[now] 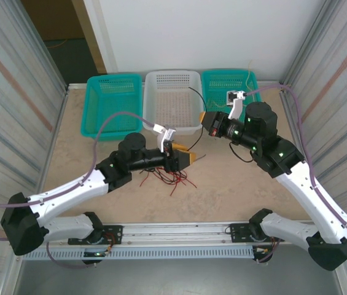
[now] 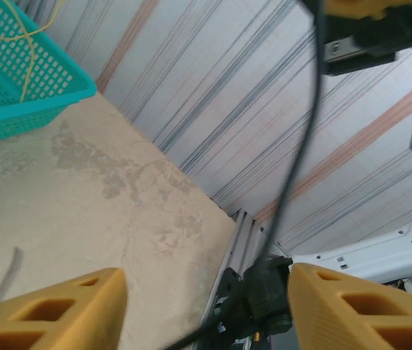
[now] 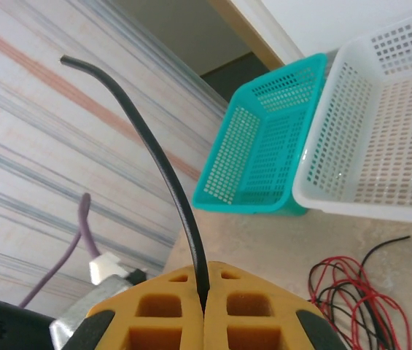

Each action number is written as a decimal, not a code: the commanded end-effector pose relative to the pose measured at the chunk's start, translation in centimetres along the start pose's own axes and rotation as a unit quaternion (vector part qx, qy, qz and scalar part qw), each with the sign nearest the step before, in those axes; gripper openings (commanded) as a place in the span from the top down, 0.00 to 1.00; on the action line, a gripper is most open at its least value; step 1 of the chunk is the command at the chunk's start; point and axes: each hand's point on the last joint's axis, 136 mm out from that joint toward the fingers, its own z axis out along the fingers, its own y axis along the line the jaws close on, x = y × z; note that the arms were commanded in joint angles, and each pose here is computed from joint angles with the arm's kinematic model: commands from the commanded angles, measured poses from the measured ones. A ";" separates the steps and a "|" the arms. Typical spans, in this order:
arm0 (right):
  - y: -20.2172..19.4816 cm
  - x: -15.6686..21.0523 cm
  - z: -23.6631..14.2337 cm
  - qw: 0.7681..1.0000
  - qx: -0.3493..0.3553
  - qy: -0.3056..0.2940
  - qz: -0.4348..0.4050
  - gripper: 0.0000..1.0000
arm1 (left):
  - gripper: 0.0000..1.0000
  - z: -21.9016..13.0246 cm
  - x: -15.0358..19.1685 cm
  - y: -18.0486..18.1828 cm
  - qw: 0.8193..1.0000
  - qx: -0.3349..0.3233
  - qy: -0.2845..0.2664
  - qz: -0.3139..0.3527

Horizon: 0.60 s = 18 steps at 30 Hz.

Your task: Untangle the cables

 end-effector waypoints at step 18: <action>-1.4 -0.6 0.7 0.996 -0.030 -0.023 0.081 0.94 | 0.92 0.8 0.3 0.3 0.999 -0.029 0.006 0.040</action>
